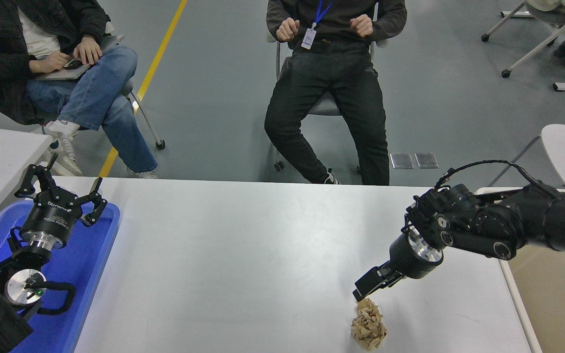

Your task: Clean the table surface

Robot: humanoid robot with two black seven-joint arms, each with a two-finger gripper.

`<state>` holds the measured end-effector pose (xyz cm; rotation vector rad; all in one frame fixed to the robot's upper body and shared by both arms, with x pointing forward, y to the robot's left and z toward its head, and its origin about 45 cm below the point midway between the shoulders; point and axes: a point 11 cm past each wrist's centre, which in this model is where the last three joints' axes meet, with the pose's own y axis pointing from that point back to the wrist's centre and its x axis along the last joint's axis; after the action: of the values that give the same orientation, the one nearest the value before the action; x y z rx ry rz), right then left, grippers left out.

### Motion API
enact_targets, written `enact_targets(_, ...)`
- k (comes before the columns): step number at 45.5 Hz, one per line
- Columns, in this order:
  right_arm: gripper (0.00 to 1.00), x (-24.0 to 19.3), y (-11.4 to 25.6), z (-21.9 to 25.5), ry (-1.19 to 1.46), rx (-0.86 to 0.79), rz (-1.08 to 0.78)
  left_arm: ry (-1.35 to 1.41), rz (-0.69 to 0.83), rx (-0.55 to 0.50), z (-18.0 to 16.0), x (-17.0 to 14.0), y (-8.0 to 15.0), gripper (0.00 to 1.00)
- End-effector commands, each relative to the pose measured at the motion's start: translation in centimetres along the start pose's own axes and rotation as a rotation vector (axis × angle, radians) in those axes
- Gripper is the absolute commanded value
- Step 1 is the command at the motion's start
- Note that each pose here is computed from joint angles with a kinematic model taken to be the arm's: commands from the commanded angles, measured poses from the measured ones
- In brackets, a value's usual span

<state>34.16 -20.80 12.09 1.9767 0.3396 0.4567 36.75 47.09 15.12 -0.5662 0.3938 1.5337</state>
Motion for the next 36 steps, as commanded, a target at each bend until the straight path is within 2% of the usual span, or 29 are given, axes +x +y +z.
enact_targets(1,0.98,-1.7,-1.5,0.1,-0.028,0.025,-0.024,0.0,0.0,0.0,0.0,0.0,0.0,1.0)
enact_targets(21,0.98,-4.2,-3.5,0.8,-0.083,0.052,-0.03,0.001,0.001,-0.001,0.0,0.0,0.0,1.0)
enact_targets(36,0.98,-3.9,-3.9,0.5,-0.08,0.069,0.011,0.0,0.0,0.0,0.0,0.0,0.0,1.0)
